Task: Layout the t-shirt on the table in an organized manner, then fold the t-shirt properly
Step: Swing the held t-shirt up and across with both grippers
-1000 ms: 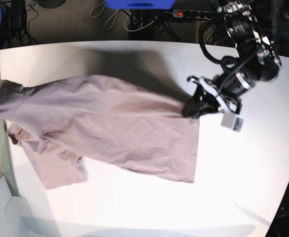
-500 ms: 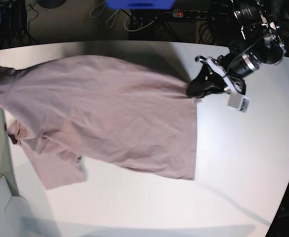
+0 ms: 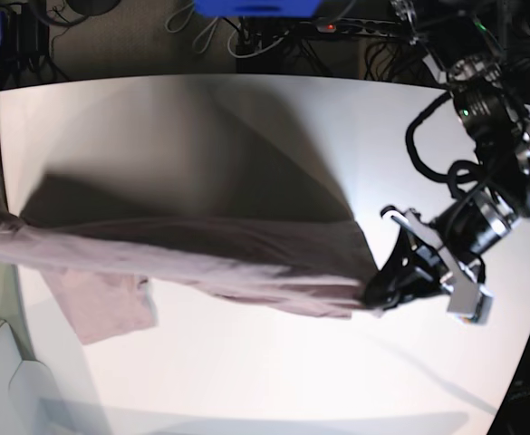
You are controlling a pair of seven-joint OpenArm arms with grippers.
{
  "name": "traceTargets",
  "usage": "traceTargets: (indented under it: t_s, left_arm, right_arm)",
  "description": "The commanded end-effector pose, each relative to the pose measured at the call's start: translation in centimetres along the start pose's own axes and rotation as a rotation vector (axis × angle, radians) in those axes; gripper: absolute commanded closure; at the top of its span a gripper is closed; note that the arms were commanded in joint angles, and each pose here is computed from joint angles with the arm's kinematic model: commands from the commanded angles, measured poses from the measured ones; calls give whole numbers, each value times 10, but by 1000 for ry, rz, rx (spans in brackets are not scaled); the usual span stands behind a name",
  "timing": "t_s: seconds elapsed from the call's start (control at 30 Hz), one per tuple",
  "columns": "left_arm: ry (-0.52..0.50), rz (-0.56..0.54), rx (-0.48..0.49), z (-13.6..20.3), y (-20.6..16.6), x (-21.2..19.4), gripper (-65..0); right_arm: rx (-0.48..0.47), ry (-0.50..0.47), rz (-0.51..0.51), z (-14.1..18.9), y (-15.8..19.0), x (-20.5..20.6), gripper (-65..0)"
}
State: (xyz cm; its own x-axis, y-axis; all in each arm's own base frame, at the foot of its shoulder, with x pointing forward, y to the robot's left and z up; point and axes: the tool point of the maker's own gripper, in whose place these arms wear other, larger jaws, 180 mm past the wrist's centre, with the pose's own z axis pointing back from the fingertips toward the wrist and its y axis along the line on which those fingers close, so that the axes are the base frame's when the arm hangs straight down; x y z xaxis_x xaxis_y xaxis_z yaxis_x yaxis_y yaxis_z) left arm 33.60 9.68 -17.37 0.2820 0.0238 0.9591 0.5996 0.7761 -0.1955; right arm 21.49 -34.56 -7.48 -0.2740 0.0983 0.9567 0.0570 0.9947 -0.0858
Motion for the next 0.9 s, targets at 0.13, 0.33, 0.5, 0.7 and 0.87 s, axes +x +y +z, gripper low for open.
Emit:
traceTargets:
  t_s: [0.13, 0.33, 0.5, 0.7, 0.87]
  left_arm:
    - [-175, -146, -102, -18, -27, 75, -4]
    - [-225, -221, -147, -25, -42, 105, -4]
    - [-277, -356, -88, -26, -39, 150, -4]
    - [-342, -477, -42, -24, -41, 201, -4]
    - [-392, -497, -44, -19, -47, 222, -4]
  right_arm:
    - [38, -190, -3, -24, 10, 40, 0]
    - [86, -319, 31, -45, 16, 76, 0]
    - [157, -382, 153, -64, 25, 114, 0]
    - [151, -393, 262, -72, 23, 133, 0]
    - [120, -437, 289, -75, 19, 147, 0]
